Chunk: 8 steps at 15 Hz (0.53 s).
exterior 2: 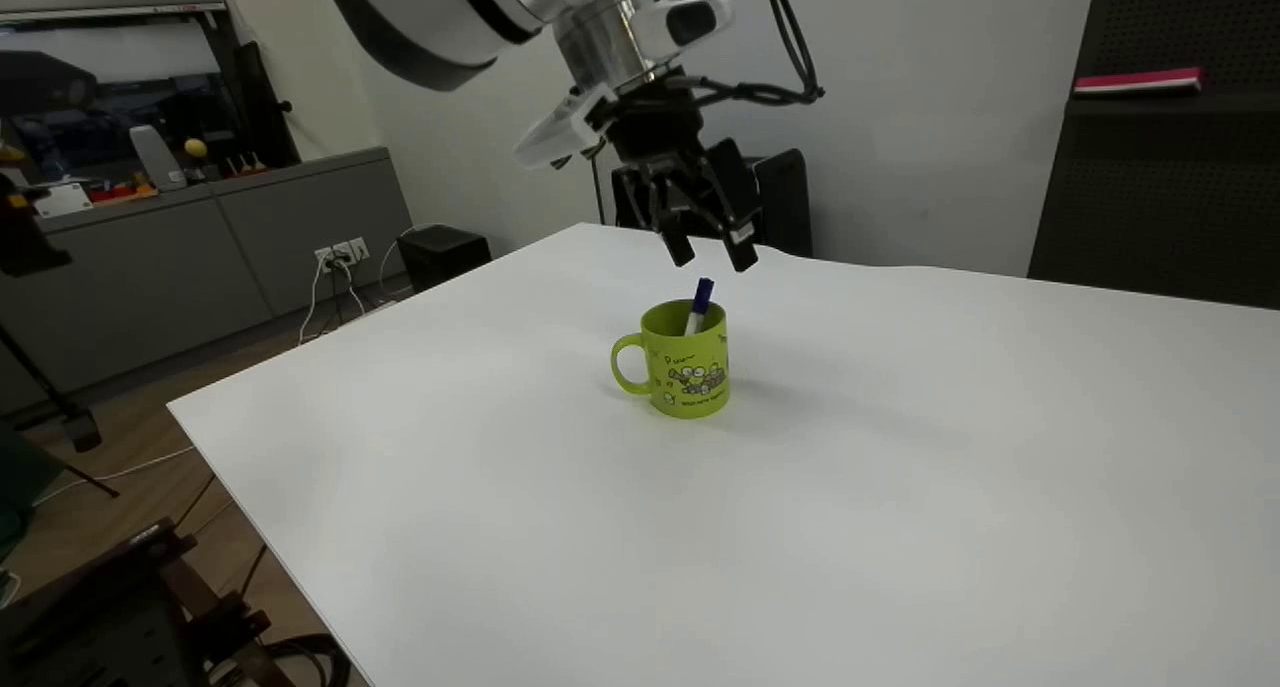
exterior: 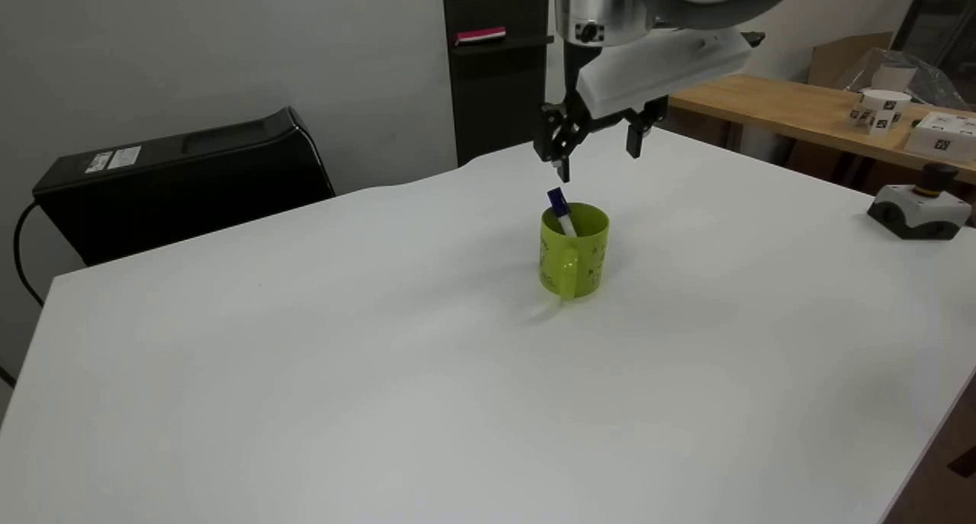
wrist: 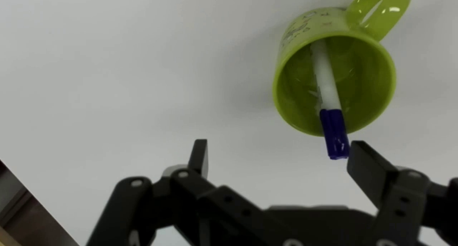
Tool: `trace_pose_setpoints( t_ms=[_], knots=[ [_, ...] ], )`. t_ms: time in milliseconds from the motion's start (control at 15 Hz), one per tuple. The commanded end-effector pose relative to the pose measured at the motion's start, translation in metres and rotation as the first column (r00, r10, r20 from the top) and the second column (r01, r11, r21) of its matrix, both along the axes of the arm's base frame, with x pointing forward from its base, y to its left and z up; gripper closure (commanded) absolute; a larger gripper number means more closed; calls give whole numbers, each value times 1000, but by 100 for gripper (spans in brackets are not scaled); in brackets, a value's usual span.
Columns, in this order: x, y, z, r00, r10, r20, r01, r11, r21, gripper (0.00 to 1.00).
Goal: Pick up the marker and put it in the white cup
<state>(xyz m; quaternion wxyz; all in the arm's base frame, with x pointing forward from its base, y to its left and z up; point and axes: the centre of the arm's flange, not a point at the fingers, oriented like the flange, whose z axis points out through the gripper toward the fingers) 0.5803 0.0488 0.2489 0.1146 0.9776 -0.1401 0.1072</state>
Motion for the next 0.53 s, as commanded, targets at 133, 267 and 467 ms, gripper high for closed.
trace_pose_setpoints(
  t_ms=[133,267,467],
  knots=[
    [-6,0,49,974,177,-141,-160,979,125,0],
    [-14,5,62,945,269,-188,-234,954,186,0],
    [-27,7,78,895,378,-237,-329,917,224,0]
  ],
)
